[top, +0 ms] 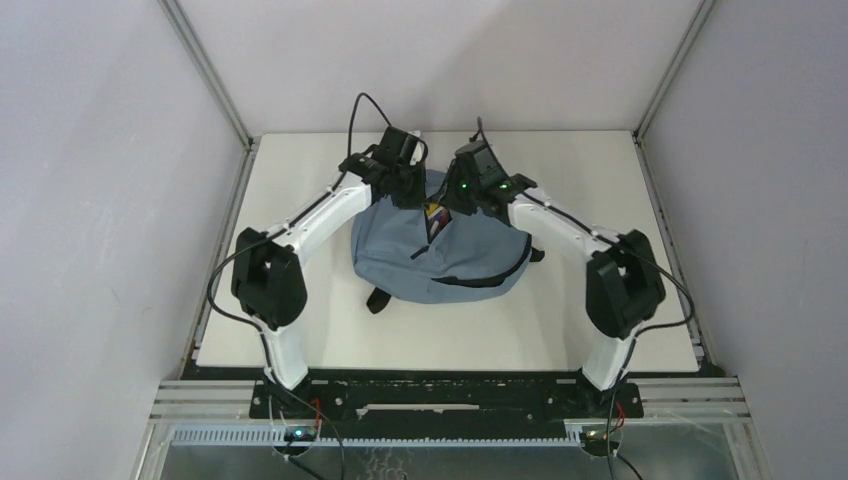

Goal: Pack the student bag
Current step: Place the stationery in the student bag, then zip the student bag at the center of the board.

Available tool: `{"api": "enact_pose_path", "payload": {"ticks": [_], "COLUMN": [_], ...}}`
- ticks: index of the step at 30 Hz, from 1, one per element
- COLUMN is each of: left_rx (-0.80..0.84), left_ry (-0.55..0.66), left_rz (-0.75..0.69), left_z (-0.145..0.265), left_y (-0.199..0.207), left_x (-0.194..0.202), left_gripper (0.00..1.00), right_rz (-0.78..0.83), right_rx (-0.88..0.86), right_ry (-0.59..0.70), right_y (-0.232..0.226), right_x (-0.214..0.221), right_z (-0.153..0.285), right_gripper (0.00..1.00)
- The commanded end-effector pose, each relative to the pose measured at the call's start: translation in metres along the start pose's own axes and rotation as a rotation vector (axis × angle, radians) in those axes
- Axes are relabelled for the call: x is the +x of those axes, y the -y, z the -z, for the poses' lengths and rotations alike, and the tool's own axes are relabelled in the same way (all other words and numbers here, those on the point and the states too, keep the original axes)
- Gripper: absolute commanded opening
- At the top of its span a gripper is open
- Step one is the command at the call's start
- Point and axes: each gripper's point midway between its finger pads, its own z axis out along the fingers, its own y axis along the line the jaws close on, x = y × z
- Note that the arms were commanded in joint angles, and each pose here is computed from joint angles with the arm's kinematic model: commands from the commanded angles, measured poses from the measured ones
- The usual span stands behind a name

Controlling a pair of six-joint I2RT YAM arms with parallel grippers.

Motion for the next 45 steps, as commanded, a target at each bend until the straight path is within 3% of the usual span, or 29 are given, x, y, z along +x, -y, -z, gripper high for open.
{"api": "enact_pose_path", "payload": {"ticks": [1, 6, 10, 11, 14, 16, 19, 22, 23, 26, 28, 31, 34, 35, 45], "left_rx": [0.062, 0.133, 0.143, 0.147, 0.161, 0.169, 0.085, 0.032, 0.006, -0.020, 0.006, 0.052, 0.106, 0.101, -0.022], "left_ry": [0.080, 0.065, 0.046, 0.047, 0.003, -0.042, -0.044, 0.018, 0.049, 0.139, 0.119, 0.080, 0.056, 0.050, 0.135], "left_rz": [-0.008, -0.056, -0.090, -0.094, -0.111, -0.183, -0.278, -0.270, -0.266, -0.245, -0.262, -0.299, -0.350, -0.373, -0.620], "left_z": [0.027, 0.021, 0.007, 0.006, -0.004, -0.003, 0.010, 0.034, 0.042, 0.072, 0.076, 0.073, 0.067, 0.064, 0.032], "left_y": [0.012, 0.026, 0.037, 0.039, 0.049, 0.067, 0.071, 0.058, 0.050, 0.031, 0.023, 0.012, 0.007, 0.004, 0.002], "left_x": [-0.017, -0.009, -0.008, -0.010, -0.012, -0.008, -0.006, -0.009, -0.009, -0.001, 0.022, 0.059, 0.086, 0.092, 0.087], "left_gripper": [0.00, 0.00, 0.01, 0.07, 0.53, 0.63, 0.64, 0.61, 0.58, 0.34, 0.29, 0.35, 0.62, 0.65, 0.67], "right_rz": [-0.016, 0.002, -0.001, -0.001, 0.003, 0.014, 0.016, 0.022, 0.027, 0.038, 0.046, 0.067, 0.063, 0.059, 0.040], "right_rx": [-0.182, -0.145, -0.048, -0.035, -0.034, -0.029, -0.018, -0.034, -0.044, -0.069, -0.080, -0.096, -0.106, -0.111, -0.090], "right_ry": [0.108, 0.239, 0.225, 0.208, 0.127, 0.086, 0.041, 0.039, 0.043, 0.044, 0.026, -0.008, -0.050, -0.059, -0.058], "right_y": [-0.023, 0.024, 0.067, 0.074, 0.084, 0.086, 0.087, 0.082, 0.079, 0.069, 0.064, 0.055, 0.052, 0.050, 0.059], "right_x": [-0.053, -0.085, -0.076, -0.069, -0.040, -0.025, -0.011, -0.010, -0.010, -0.008, -0.001, 0.013, 0.024, 0.026, 0.022], "right_z": [0.067, 0.115, 0.120, 0.117, 0.107, 0.100, 0.092, 0.091, 0.092, 0.095, 0.095, 0.089, 0.081, 0.080, 0.079], "right_gripper": [0.43, 0.44, 0.44, 0.44, 0.44, 0.43, 0.42, 0.38, 0.37, 0.23, 0.16, 0.12, 0.12, 0.14, 0.18]}}
